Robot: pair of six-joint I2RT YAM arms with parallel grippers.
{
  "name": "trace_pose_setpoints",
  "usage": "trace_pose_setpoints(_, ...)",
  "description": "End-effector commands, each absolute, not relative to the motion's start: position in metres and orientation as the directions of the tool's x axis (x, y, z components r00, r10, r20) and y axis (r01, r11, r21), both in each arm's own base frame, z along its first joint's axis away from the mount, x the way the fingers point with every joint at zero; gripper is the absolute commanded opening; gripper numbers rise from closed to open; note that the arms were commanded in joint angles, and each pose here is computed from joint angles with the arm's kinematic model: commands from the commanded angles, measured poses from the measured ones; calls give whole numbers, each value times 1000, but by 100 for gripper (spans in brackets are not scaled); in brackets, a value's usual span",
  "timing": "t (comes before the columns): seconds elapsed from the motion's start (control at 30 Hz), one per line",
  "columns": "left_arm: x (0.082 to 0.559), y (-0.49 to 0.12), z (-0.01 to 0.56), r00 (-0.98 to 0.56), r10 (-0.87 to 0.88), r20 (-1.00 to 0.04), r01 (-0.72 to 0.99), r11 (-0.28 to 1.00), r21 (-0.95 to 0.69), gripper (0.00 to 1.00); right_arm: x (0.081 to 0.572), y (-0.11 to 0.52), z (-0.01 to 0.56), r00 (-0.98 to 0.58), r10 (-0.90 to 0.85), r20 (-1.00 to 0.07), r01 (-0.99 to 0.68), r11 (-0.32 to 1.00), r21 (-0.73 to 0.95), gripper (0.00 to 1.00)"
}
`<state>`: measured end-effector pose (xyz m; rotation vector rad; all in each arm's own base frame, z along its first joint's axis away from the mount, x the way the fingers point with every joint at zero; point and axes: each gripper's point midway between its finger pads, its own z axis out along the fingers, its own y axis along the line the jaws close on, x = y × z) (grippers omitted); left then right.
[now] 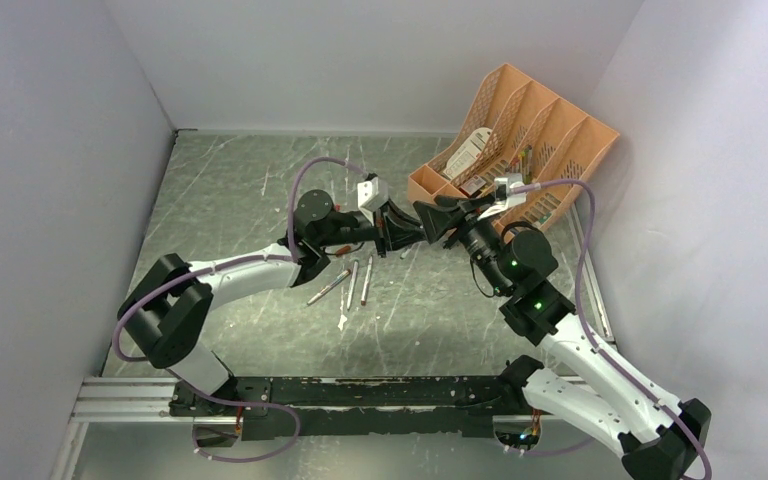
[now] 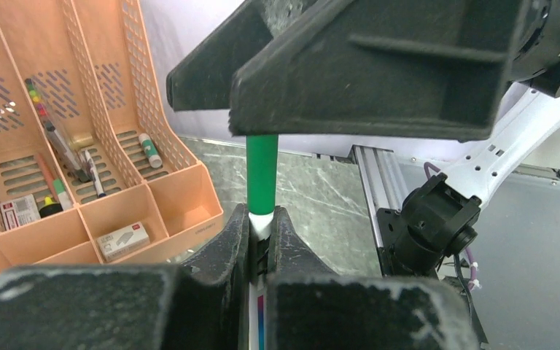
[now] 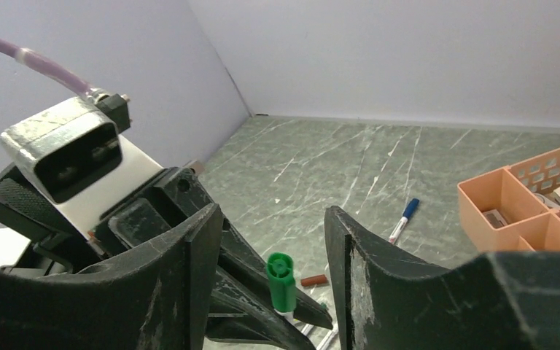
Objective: Insert the pens into the pen caps
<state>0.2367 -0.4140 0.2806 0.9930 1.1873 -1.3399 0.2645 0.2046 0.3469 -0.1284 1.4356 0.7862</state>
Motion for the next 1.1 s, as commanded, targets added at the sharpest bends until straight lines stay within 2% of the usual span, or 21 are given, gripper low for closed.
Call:
trace_pose_setpoints(0.0, 231, -409, 310, -44, -224, -974, 999, 16, -49, 7, 264, 203, 347, -61, 404, -913, -546, 752, 370, 53)
trace_pose_setpoints(0.03, 230, -408, 311, -44, -227, -973, 999, 12, -48, 7, 264, 202, 346, -64, 404, -912, -543, 753, 372, 51)
trace_pose_setpoints(0.1, 230, -408, 314, -44, -234, -971, 999, 9, -47, 7, 263, 202, 344, -67, 405, -912, -541, 753, 374, 42)
trace_pose_setpoints(0.3, 230, -408, 318, -43, -239, -970, 999, 9, -47, 7, 262, 205, 337, -87, 388, -917, -550, 749, 369, 2)
trace_pose_setpoints(0.33, 229, -408, 320, -41, -243, -969, 999, 7, -44, 7, 262, 206, 336, -90, 384, -919, -550, 750, 367, 0)
trace_pose_setpoints(1.07, 232, -404, 409, 109, -385, -917, 994, 46, 99, 7, 249, 226, 263, -296, 277, -914, -575, 712, 403, 0)
